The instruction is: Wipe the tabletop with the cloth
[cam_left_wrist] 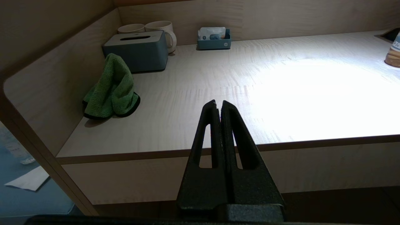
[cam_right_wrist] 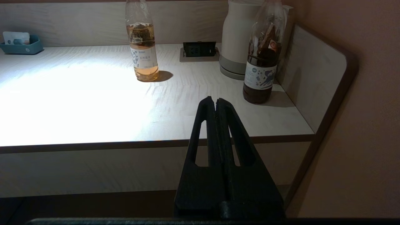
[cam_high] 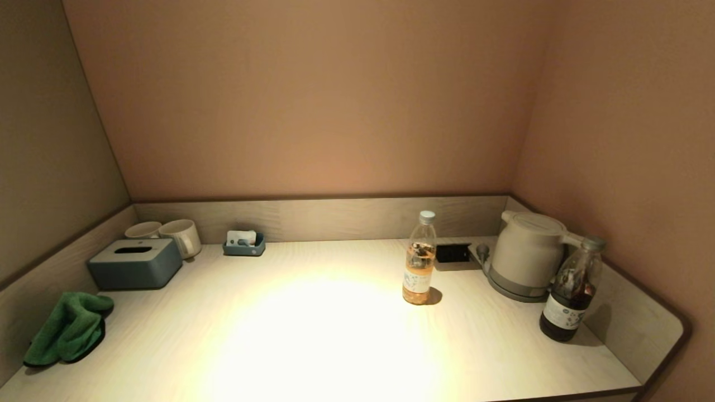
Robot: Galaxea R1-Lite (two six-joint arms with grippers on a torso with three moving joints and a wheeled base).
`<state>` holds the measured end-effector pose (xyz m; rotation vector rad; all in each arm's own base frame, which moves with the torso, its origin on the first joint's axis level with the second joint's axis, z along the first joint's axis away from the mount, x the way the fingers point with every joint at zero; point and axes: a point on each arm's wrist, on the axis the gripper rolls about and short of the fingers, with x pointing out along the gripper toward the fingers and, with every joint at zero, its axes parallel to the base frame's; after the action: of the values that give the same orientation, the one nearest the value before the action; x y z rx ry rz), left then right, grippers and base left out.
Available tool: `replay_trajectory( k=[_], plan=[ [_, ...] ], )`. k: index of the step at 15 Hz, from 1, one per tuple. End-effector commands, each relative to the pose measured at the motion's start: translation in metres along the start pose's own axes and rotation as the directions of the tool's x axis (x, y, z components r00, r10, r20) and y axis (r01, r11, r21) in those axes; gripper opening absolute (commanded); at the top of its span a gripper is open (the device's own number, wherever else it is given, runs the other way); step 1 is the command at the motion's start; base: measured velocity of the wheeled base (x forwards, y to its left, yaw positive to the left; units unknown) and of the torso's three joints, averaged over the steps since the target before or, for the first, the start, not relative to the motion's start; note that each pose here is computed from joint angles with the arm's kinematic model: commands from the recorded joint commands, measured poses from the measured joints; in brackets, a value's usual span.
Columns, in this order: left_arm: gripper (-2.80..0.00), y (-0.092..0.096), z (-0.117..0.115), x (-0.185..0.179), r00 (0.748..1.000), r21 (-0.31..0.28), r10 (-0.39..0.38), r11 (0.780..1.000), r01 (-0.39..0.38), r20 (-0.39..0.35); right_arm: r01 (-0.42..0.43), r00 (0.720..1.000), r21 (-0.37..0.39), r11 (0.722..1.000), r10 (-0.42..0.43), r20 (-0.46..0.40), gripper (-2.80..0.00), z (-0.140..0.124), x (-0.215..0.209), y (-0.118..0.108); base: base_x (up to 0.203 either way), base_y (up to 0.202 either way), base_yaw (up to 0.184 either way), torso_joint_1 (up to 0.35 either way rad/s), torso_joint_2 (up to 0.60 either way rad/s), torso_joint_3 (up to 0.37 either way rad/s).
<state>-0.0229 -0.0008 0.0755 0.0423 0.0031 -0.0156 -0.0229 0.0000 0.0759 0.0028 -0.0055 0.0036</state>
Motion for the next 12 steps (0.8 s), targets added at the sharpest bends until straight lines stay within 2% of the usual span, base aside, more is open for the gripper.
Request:
replay_trajectory(
  k=[1, 12],
  plan=[
    [-2.80, 0.0000, 0.0000, 0.0000, 1.000, 0.001, 0.000, 1.000, 0.000, 0.000, -0.001, 1.000, 0.000, 1.000, 0.001, -0.001, -2.80, 0.0001, 0.0001, 0.0000, 0.000, 0.000, 0.000, 0.000, 0.00, 0.000],
    [-2.80, 0.0000, 0.0000, 0.0000, 1.000, 0.001, 0.000, 1.000, 0.000, 0.000, -0.001, 1.000, 0.000, 1.000, 0.001, -0.001, -2.80, 0.0001, 0.0001, 0.0000, 0.000, 0.000, 0.000, 0.000, 0.00, 0.000]
  ],
)
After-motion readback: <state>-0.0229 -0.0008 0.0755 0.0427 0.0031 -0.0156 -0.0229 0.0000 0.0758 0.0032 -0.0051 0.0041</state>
